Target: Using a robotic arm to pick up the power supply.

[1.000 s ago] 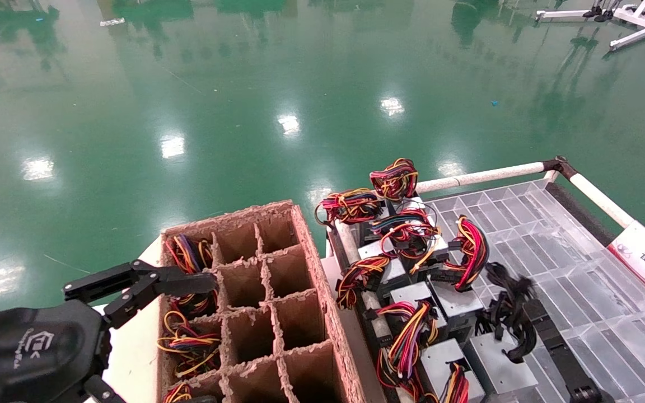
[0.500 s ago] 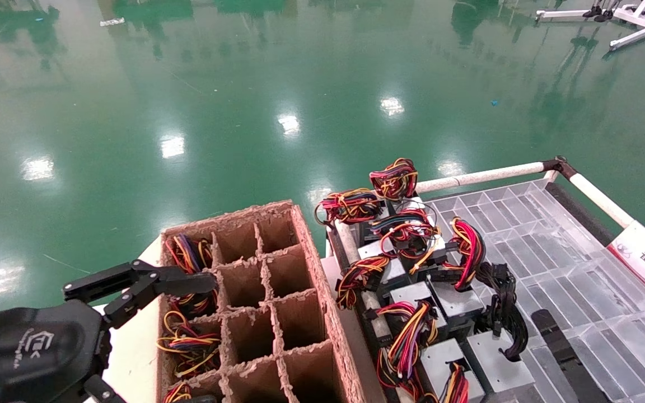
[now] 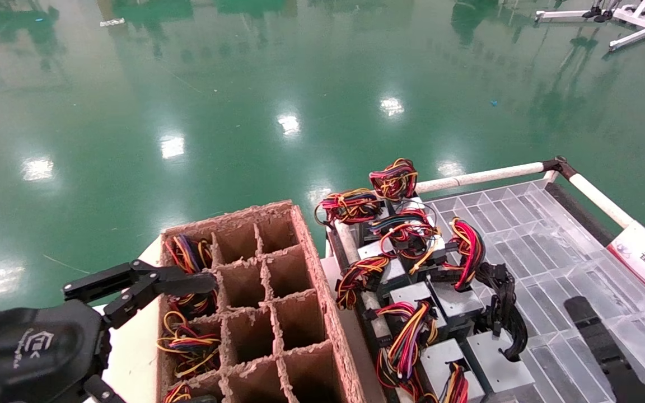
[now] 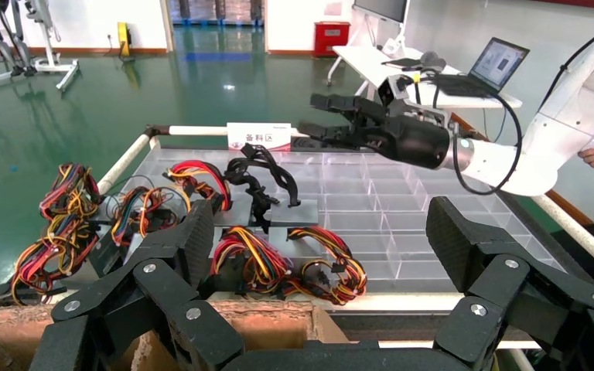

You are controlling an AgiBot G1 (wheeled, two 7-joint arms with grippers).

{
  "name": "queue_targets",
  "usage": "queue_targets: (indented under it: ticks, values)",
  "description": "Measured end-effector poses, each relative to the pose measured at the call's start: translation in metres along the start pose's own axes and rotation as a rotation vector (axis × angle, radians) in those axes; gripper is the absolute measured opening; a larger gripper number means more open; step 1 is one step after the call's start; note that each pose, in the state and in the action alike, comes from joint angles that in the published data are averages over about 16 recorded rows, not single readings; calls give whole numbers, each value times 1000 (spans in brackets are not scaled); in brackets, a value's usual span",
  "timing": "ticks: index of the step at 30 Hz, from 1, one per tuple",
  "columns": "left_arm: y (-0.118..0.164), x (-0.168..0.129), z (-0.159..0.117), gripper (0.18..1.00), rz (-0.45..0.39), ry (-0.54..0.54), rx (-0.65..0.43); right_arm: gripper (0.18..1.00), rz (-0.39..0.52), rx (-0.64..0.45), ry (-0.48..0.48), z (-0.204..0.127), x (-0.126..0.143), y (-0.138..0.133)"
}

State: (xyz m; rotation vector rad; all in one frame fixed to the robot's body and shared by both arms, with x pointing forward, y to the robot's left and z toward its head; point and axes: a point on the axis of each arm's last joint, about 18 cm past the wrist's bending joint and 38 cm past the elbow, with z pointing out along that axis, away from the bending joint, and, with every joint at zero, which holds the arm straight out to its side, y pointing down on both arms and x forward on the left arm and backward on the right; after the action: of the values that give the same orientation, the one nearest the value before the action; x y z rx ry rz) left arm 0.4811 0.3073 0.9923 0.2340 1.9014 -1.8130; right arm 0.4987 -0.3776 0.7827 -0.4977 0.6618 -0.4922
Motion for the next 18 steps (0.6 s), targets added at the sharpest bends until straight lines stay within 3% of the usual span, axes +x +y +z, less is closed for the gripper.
queue_targets:
  ticks: [6, 18]
  values:
    - [0, 0, 0, 1000, 0, 0, 0, 852, 13, -9, -151, 25, -24, -8]
    - [0, 0, 0, 1000, 0, 0, 0, 973, 13, -111, -507, 72, -82, -22]
